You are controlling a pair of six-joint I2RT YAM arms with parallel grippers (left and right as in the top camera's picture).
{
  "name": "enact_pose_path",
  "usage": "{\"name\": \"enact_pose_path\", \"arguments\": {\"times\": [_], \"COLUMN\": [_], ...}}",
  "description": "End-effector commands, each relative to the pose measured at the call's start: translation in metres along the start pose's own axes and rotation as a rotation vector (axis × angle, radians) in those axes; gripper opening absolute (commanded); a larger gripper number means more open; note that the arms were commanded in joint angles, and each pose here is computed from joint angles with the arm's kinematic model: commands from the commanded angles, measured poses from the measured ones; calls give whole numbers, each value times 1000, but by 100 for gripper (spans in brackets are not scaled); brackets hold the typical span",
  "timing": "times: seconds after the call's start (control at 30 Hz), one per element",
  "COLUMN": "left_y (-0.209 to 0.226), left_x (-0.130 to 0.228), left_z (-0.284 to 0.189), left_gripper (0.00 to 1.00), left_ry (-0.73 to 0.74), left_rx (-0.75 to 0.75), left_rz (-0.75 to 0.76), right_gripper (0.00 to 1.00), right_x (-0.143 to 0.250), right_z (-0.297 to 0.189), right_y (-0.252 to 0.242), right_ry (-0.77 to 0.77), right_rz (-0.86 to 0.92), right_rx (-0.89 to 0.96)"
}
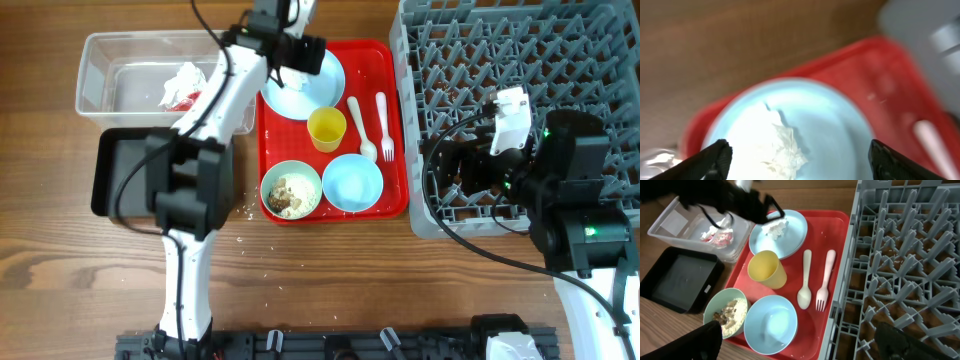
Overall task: Sort waste into correct bins and load items into the dishwasher rack
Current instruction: 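Carry the tissue and wrapper left and release into the clear bin, then grasp the yellow cup on the red tray with the left gripper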
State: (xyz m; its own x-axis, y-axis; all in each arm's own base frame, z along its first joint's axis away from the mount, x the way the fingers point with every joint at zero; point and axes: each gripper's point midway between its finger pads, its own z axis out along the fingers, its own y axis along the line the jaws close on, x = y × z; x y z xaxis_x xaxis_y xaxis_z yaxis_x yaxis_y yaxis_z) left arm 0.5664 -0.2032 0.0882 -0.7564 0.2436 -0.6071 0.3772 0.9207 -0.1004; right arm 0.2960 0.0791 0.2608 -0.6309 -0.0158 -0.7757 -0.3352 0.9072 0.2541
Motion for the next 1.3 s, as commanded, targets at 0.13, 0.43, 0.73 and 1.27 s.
{"name": "enact_pose_path", "arguments": {"times": [0.13,0.43,0.73,1.27], "left_y": [24,24,111,-13], "left_x": [43,59,-13,36], "left_z": [45,49,-164,-136], "left_gripper": [38,4,4,98], "left_ry": [89,143,-29,247], "left_rx": [-169,-169,-287,30], "left_rz": [-234,-253,-412,-220], "right_gripper": [100,100,100,100], "right_x": [-6,-1,-2,-6], "right_z": [1,7,7,7], "right_y": [4,1,1,1], "right_ry": [-8,19,17,-2], "right_rz": [-8,4,3,-2], "right_rx": [-20,-20,-20,-20]}}
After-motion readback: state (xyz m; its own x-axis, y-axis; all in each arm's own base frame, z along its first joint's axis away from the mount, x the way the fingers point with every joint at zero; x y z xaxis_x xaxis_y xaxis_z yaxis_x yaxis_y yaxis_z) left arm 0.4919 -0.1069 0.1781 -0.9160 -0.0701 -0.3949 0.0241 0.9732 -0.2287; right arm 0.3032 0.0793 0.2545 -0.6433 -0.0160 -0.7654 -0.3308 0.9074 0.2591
